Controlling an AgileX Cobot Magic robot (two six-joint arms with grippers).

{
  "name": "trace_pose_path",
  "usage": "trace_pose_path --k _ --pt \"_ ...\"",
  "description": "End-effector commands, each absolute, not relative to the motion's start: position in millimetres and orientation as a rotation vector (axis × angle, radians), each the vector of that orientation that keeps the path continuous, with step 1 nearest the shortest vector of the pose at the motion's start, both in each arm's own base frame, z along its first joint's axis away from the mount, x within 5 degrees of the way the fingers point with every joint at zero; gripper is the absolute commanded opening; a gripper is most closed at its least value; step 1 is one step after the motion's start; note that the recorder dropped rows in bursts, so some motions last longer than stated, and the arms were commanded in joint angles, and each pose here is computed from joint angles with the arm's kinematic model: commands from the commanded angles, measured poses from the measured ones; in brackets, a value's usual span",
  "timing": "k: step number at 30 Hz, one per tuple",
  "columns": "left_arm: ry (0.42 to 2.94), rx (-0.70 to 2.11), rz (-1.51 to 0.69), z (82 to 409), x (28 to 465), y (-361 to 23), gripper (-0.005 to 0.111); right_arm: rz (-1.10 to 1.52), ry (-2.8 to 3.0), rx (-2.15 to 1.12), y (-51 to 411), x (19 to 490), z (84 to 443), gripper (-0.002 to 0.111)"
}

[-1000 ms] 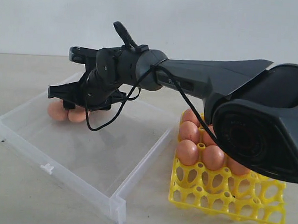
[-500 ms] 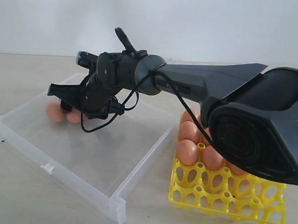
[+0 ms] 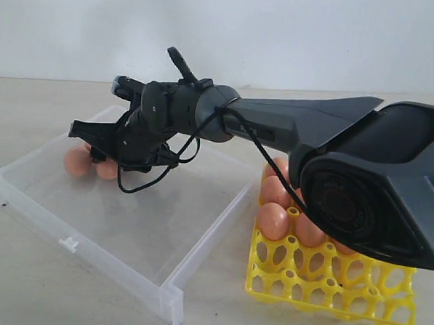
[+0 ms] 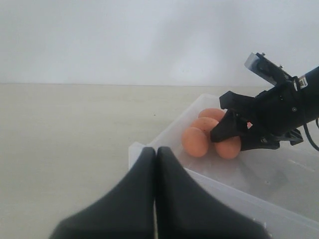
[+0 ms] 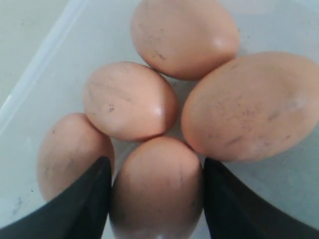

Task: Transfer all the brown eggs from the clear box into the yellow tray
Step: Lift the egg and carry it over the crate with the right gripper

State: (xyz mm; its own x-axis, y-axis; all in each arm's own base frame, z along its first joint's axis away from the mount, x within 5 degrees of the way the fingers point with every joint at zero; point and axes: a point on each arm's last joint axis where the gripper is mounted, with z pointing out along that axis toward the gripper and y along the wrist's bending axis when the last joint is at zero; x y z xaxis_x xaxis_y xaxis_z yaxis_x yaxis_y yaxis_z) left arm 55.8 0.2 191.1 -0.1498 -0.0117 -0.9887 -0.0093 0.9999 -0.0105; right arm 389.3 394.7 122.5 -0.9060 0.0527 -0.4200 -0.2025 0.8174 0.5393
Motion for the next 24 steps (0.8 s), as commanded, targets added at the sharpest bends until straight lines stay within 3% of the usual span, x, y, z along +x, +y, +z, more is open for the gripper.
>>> trace_pose_path --k 1,9,11,14,19,24 --pt "1.716 -0.015 -0.010 192.1 55.5 -0.2 -0.004 0.807 2.567 -0.189 392.3 385.6 147.3 0.000" --pt "1.716 -0.015 -0.010 192.1 55.5 -0.2 -0.004 0.527 2.216 -0.605 400.1 344.4 230.8 0.000" --pt "1.716 -0.015 -0.010 192.1 55.5 -0.2 -0.004 0.524 2.135 -0.624 392.5 326.2 234.2 0.000" --pt "1.716 -0.015 -0.010 192.1 55.5 -0.2 -0.004 0.725 2.007 -0.644 371.2 293.1 233.5 0.000" --pt "1.716 -0.015 -0.010 192.1 55.5 -0.2 -0.004 0.895 1.907 -0.601 278.7 258.4 235.2 0.000" --pt "1.716 -0.015 -0.010 192.1 55.5 -0.2 -0.004 0.676 1.947 -0.352 156.1 252.5 232.9 0.000"
